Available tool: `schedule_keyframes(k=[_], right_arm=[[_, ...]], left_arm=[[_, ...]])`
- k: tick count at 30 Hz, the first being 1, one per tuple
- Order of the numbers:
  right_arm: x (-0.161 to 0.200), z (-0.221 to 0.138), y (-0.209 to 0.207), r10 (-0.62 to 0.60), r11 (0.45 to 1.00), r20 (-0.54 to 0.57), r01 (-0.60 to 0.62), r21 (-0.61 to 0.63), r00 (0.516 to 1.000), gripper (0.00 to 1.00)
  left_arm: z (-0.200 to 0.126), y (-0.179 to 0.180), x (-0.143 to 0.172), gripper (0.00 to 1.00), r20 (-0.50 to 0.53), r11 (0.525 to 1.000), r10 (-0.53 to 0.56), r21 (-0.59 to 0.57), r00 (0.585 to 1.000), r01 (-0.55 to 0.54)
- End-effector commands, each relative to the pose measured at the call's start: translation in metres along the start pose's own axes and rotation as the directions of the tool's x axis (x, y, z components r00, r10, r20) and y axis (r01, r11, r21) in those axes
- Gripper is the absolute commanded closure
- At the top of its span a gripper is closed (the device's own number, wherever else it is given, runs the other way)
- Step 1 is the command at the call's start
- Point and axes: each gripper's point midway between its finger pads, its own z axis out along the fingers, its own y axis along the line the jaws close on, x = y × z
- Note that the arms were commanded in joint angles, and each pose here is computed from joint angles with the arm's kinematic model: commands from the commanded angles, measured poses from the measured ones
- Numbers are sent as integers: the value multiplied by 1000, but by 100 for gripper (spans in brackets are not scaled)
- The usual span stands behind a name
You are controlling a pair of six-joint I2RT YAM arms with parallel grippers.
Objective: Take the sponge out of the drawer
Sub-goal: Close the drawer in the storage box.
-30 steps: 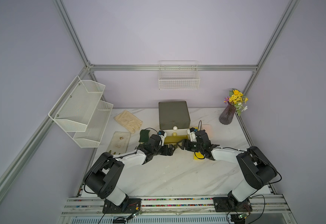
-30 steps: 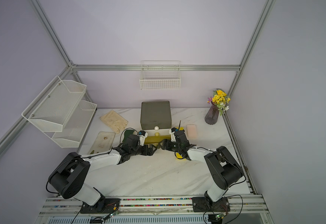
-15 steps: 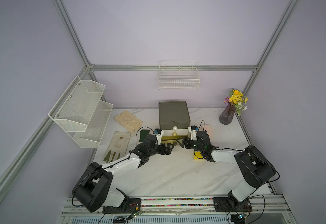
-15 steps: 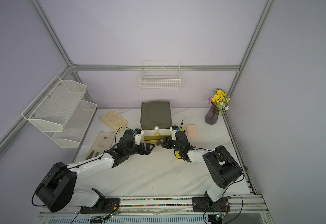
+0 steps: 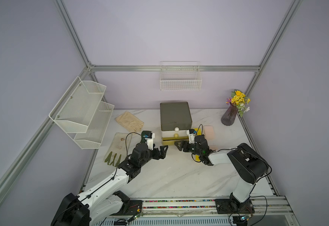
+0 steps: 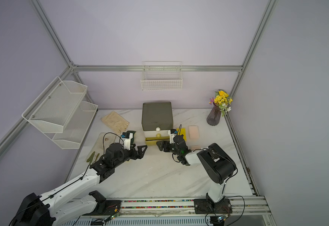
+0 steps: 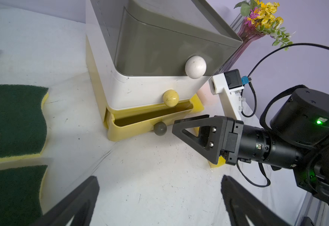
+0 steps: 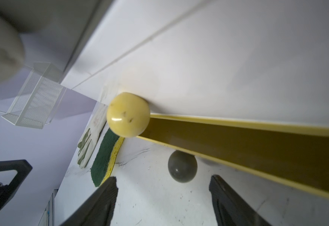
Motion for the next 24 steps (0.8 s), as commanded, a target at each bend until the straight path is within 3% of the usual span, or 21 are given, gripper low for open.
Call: schedule_keyframes(k=[1, 24], right_arm=[[-6, 5, 5, 3, 1000, 52, -2, -13, 999, 21], [4, 5, 27, 192, 970, 244, -145, -196, 951, 15]], left_arm=[[-2, 3, -9, 0, 33, 1000, -1, -22, 999, 2], [-3, 5, -7, 0, 37, 1000, 1, -26, 999, 0]])
